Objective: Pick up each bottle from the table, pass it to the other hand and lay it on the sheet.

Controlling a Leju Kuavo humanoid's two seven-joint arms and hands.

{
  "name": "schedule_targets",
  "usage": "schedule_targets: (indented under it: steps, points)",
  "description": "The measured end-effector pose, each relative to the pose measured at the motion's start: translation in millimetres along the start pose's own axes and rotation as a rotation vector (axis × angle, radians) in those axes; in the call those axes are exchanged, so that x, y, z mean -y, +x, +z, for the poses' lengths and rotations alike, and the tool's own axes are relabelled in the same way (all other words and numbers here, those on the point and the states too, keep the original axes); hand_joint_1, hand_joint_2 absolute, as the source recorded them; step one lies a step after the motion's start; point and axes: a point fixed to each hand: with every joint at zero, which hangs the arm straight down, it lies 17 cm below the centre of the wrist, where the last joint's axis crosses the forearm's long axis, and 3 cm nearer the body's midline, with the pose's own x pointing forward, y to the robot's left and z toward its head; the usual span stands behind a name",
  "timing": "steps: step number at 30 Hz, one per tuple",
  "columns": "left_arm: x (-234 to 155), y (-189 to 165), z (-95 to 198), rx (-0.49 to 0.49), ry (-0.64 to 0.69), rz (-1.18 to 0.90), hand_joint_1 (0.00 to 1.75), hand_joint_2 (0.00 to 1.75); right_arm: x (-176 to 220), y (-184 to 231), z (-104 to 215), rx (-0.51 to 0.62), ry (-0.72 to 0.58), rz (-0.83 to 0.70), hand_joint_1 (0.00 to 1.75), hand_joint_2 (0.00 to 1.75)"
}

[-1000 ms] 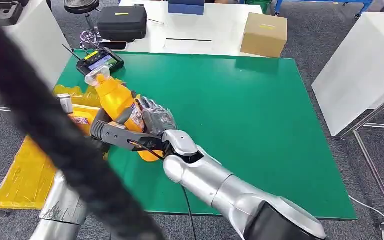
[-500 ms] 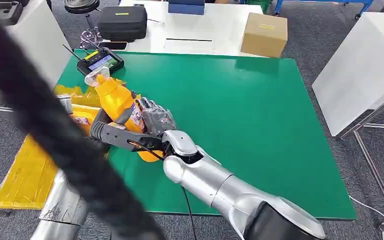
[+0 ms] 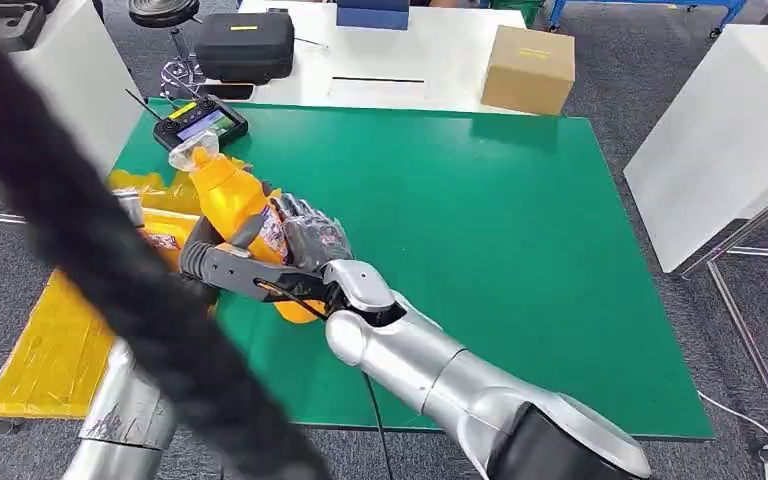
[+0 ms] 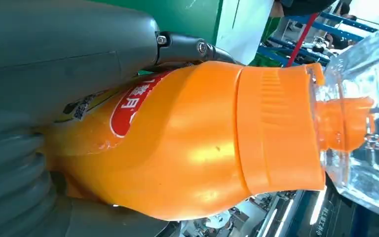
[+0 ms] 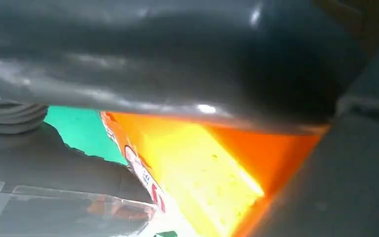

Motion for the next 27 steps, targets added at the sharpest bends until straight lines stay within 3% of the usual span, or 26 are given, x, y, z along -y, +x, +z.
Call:
schedule_targets:
  steps: [27]
  points:
    - [0.0,5.0,5.5,0.037,0.004,0.0,1.75,1.75,5.5,2.1,1.0,0.043,-0.06,-0.026,0.0,0.0]
